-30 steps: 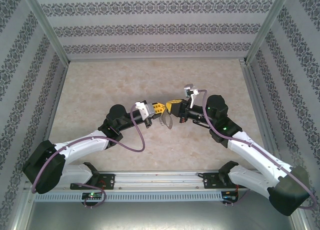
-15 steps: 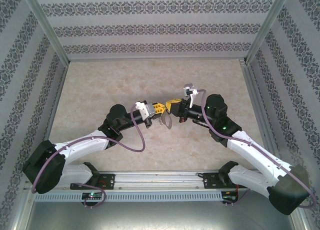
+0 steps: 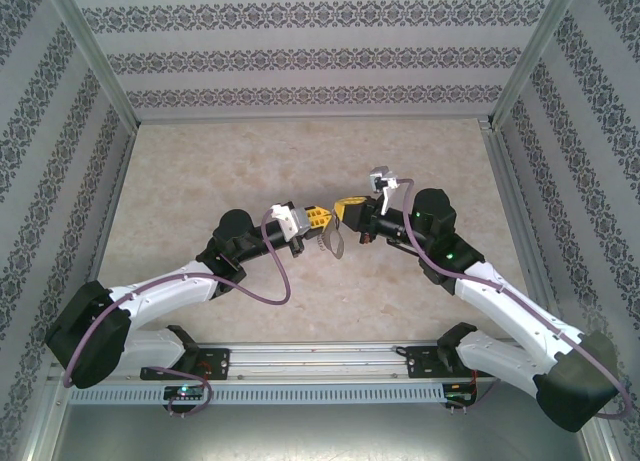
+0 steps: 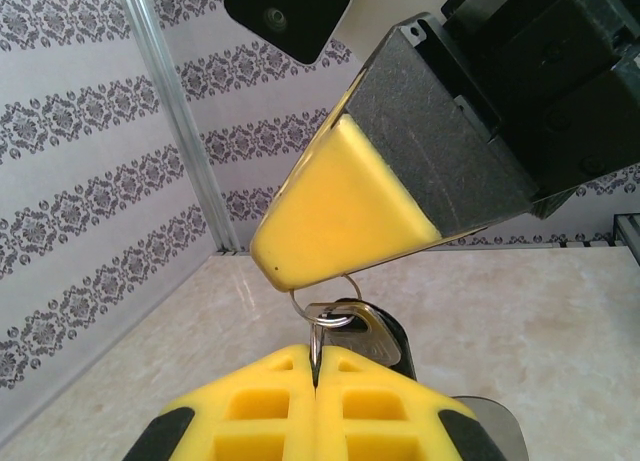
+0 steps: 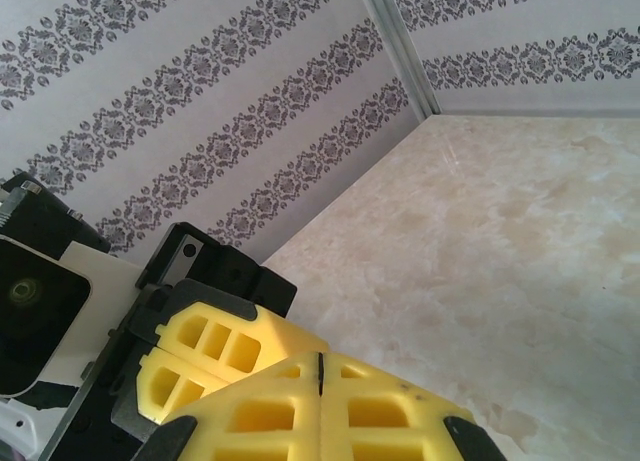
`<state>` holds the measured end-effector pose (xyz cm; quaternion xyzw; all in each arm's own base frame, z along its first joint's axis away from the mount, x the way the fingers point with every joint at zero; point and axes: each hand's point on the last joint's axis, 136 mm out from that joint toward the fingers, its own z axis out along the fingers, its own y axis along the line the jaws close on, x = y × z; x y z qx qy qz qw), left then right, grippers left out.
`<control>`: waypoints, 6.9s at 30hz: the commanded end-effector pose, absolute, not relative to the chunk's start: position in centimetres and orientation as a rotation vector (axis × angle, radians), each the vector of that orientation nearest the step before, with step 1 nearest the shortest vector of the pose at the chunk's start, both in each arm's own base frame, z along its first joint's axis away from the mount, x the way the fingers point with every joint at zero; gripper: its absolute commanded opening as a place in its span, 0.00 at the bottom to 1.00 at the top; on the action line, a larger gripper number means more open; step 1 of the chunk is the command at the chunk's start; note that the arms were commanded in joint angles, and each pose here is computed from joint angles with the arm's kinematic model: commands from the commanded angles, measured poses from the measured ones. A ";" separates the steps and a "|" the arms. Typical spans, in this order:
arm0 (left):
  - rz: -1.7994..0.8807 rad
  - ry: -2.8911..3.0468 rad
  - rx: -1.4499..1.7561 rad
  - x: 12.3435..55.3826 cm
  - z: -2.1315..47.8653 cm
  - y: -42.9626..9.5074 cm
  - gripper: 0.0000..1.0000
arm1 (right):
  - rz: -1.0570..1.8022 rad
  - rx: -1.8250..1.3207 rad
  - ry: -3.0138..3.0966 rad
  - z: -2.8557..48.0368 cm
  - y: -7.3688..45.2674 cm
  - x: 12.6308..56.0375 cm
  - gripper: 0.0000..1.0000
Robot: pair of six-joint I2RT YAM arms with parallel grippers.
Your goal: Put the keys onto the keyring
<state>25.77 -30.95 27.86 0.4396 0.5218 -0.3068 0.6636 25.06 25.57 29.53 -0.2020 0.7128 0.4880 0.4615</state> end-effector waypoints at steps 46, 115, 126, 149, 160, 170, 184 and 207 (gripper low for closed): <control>-1.008 1.262 1.043 23.5 31.4 -33.6 0.00 | 1.158 -0.628 1.616 33.8 23.7 22.7 0.00; -1.022 1.250 1.019 23.7 31.8 -33.8 0.00 | 1.092 -0.627 1.693 31.3 23.7 22.9 0.00; -1.022 1.230 1.011 23.6 32.5 -33.7 0.00 | 1.081 -0.582 1.721 30.3 22.6 23.7 0.00; -1.145 1.145 0.840 24.2 34.8 -33.5 0.00 | 1.090 -0.550 1.704 30.1 22.1 23.7 0.00; -1.194 1.088 0.777 24.8 35.0 -33.7 0.00 | 1.122 -0.547 1.726 29.3 22.5 23.7 0.00; -1.211 1.083 0.747 25.3 34.9 -33.9 0.00 | 1.032 -0.391 1.780 28.4 19.7 25.4 0.47; -1.240 1.096 0.780 25.7 34.2 -34.1 0.00 | 1.123 -0.274 1.717 31.1 18.7 25.8 0.54; -1.358 1.085 0.696 28.1 34.9 -32.5 0.00 | 1.218 -0.352 1.754 28.7 23.2 26.2 0.43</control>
